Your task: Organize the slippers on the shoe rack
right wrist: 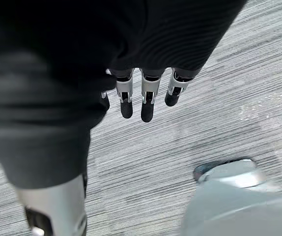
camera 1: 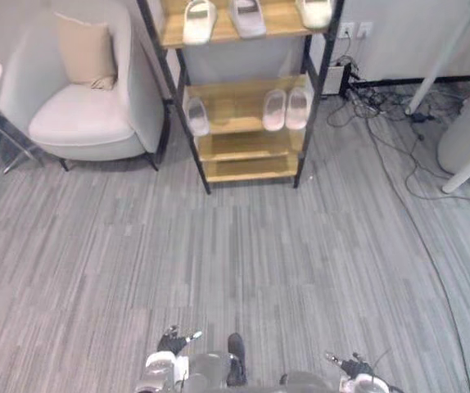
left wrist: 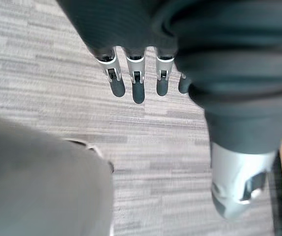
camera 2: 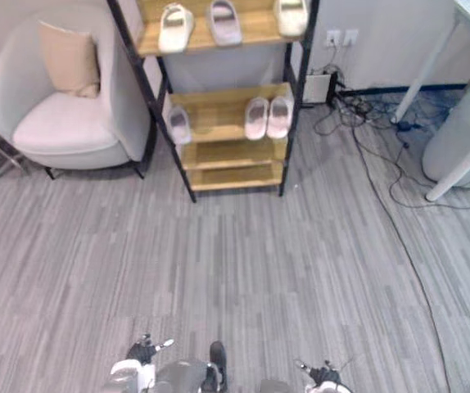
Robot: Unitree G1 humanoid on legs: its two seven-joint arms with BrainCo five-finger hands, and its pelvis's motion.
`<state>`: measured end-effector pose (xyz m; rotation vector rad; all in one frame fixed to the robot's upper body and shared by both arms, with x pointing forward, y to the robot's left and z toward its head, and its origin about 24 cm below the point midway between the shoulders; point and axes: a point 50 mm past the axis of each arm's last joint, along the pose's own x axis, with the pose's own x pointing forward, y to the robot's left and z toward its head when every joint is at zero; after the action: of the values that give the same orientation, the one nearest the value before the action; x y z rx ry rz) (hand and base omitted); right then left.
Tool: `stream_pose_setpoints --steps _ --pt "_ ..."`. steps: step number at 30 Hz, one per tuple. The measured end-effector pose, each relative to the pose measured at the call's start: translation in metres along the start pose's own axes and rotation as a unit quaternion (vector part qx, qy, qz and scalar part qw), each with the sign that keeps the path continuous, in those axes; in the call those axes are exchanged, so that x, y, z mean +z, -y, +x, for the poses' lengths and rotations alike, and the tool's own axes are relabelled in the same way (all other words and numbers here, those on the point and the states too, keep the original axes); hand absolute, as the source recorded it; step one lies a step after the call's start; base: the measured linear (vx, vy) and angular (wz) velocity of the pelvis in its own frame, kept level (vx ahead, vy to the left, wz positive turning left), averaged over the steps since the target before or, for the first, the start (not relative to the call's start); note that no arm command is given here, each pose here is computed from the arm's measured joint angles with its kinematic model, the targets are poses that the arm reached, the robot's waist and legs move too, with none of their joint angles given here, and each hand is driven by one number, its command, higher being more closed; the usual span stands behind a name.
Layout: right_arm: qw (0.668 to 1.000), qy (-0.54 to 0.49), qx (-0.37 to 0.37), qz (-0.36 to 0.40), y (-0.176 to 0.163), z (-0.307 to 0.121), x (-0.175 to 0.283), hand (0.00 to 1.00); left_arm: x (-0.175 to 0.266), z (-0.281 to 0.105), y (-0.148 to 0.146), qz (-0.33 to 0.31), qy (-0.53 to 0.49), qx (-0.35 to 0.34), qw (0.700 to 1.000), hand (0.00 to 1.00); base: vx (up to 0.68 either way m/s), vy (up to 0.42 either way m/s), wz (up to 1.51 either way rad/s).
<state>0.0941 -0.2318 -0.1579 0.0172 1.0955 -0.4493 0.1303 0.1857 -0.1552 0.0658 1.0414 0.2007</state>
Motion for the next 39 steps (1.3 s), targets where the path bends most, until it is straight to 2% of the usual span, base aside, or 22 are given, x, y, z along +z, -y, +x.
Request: stream_pose_setpoints --steps 3,7,9,11,14,16,20,26,33,39 --pt "1.0 0.001 0.004 -0.002 0.0 0.0 -0.001 0.0 -0.002 0.0 0.002 0.024 -0.007 -0.007 1.0 0.0 0.46 -0.008 0.0" --pt "1.0 0.018 0.011 -0.001 -0.005 0.001 0.011 0.0 0.004 0.001 0.008 0.025 0.0 -0.014 1.0 0.0 0.59 -0.177 0.25" --pt "1.0 0.001 0.007 -0.001 -0.001 -0.001 -0.002 0.0 0.002 0.001 0.003 0.028 -0.001 -0.01 1.0 0.0 0.56 -0.251 0.24" --pt "1.0 0.007 0.0 -0.005 0.005 0.002 0.007 0.0 0.002 0.001 0.012 0.024 -0.004 -0.022 0.999 0.0 0.46 -0.197 -0.02" --pt "1.0 0.006 -0.008 0.01 0.01 0.003 0.008 0.0 0.005 0.001 0.015 0.002 -0.001 -0.025 1.0 0.0 0.4 -0.185 0.11" --pt "1.0 -0.001 -0.001 0.004 0.006 0.001 0.001 0.0 0.002 0.0 0.015 -0.034 -0.005 -0.017 0.999 0.0 0.35 -0.159 0.13" --pt "1.0 0.012 0.006 -0.007 0.001 -0.001 0.002 0.0 0.014 0.0 0.014 -0.048 0.021 -0.016 0.998 0.0 0.27 -0.086 0.01" --pt "1.0 0.012 0.0 0.011 0.005 0.001 0.006 0.0 0.007 -0.001 0.015 -0.024 0.012 -0.021 0.999 0.0 0.34 0.1 -0.25" --pt "1.0 -0.004 0.005 0.011 0.002 0.0 -0.002 0.0 0.005 0.001 0.013 0.035 0.002 -0.029 0.999 0.0 0.44 0.129 0.08" --pt "1.0 0.019 0.017 0.012 -0.006 0.002 0.015 0.0 0.003 0.0 0.015 0.037 0.0 -0.032 0.999 0.0 0.28 -0.085 0.19"
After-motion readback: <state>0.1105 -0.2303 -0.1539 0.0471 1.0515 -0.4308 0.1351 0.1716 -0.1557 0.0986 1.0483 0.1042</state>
